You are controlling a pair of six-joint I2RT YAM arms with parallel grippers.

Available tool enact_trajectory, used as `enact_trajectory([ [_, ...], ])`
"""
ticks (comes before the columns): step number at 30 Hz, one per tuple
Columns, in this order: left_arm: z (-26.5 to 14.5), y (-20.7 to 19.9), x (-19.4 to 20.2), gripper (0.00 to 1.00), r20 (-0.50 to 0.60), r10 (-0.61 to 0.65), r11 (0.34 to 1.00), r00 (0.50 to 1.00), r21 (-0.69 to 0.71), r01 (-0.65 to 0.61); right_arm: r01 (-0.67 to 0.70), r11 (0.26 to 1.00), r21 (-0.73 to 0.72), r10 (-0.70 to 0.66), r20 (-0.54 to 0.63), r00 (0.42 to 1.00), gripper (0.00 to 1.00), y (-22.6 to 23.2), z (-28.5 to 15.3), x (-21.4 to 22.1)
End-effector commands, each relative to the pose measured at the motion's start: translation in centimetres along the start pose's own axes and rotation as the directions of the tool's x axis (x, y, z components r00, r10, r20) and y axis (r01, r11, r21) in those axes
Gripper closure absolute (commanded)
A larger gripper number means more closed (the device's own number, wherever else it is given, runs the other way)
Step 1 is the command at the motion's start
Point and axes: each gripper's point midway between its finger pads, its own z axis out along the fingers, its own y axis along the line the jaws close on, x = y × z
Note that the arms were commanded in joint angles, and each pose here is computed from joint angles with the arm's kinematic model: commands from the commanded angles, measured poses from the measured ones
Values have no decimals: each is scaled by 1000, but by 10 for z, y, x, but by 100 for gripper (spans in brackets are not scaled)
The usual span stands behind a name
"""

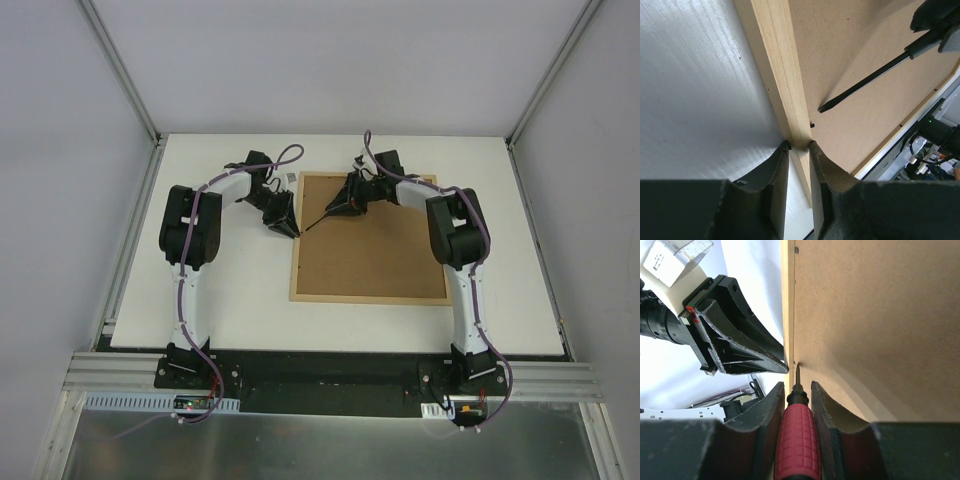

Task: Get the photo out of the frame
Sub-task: Release the photo frame item from the photo frame.

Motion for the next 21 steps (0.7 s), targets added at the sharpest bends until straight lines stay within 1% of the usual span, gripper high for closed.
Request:
enact_trajectory([
  [1,7,4,8,81,-22,-7,999,1000,-33,6,61,997,-44,-61,-8,998,99,12,1,5],
  [14,8,-2,11,83,-29,-11,1000,1000,-16,11,75,995,-62,-76,-16,997,100,24,19,11],
  [19,7,-2,10,84,-23,-12,1000,1000,-23,11,73,996,-57,-75,-31,997,100,23,21,21],
  [21,7,0,10,84,-19,-18,999,1000,-44,17,74,997,-38,-74,-19,997,100,25,21,23],
])
